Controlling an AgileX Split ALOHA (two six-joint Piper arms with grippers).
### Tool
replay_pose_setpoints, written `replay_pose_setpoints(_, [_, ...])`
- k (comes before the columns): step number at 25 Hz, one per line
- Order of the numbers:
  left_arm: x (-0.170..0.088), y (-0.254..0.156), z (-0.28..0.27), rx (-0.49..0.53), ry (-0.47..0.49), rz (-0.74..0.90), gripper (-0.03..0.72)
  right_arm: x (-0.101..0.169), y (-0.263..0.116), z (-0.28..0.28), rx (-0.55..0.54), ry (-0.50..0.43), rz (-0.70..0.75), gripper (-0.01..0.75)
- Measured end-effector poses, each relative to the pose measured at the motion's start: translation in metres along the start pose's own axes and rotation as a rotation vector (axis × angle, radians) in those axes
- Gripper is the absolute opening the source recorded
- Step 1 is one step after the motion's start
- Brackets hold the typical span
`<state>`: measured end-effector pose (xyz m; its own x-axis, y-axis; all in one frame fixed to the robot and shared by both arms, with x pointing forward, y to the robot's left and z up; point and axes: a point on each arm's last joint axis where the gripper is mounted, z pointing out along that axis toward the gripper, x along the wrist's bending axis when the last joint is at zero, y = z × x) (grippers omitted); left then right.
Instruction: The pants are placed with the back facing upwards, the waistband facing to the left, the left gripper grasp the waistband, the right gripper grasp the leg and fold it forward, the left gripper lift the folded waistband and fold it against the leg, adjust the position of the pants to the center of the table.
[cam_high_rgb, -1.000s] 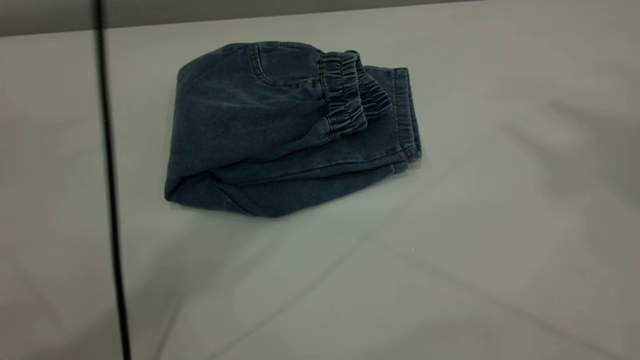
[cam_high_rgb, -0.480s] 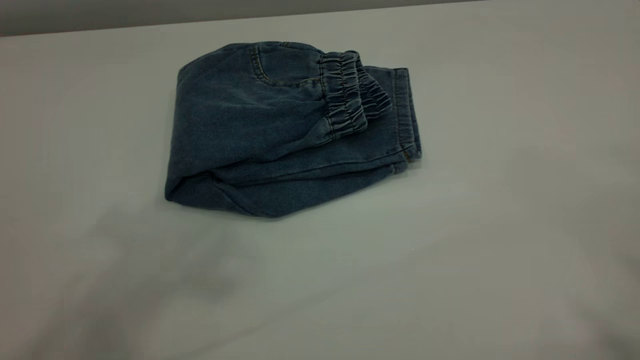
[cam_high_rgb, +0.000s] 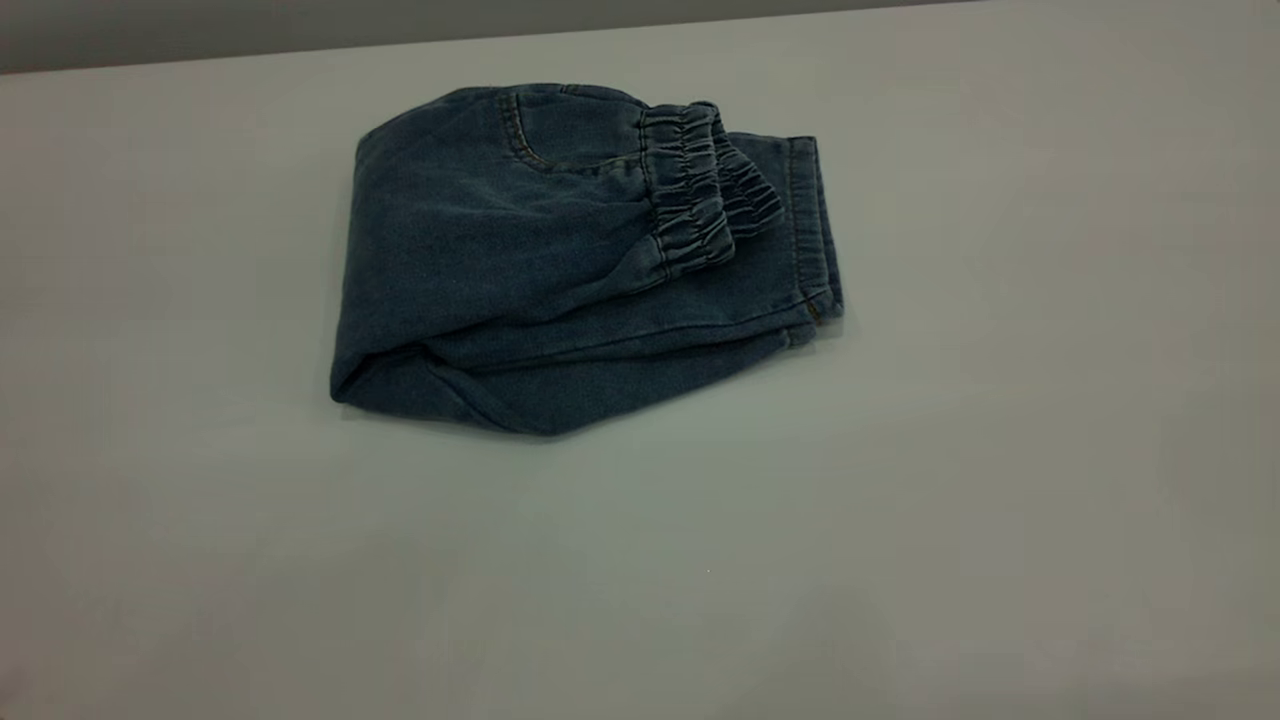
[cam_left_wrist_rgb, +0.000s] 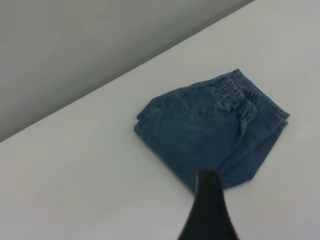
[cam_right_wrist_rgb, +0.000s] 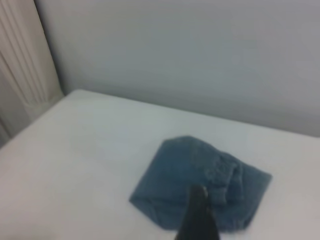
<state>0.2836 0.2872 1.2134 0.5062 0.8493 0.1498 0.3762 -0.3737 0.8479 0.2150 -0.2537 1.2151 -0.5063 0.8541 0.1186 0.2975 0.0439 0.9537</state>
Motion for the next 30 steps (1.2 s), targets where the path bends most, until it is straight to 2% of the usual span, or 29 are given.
replay_pose_setpoints(5, [-0.007, -0.051, -0.020, -0.064, -0.073, -0.055, 0.488, -0.005, -0.053, -0.001, 0.039, -0.086, -0.034, 0.476])
replay_pose_setpoints(7, [-0.013, -0.063, -0.016, -0.051, -0.116, -0.061, 0.488, -0.011, -0.075, 0.003, 0.070, -0.135, -0.045, 0.476])
replay_pose_setpoints(9, [-0.018, -0.071, -0.007, -0.018, -0.147, -0.067, 0.488, -0.017, -0.094, 0.007, 0.103, -0.174, -0.051, 0.476])
replay_pose_setpoints(15, [-0.026, -0.098, 0.030, 0.145, -0.150, -0.050, 0.488, -0.037, -0.138, 0.029, 0.162, -0.257, -0.078, 0.476])
replay_pose_setpoints(18, [-0.029, -0.112, 0.046, 0.217, -0.155, -0.027, 0.488, -0.045, -0.147, 0.039, 0.183, -0.279, -0.074, 0.476])
replay_pose_setpoints(25, [-0.035, -0.127, 0.070, 0.217, -0.157, -0.023, 0.488, -0.046, -0.148, 0.043, 0.167, -0.269, -0.065, 0.476])
replay_pose_setpoints(30, [-0.037, -0.138, 0.079, 0.255, -0.160, -0.020, 0.488, -0.045, -0.148, 0.043, 0.164, -0.256, -0.056, 0.476])
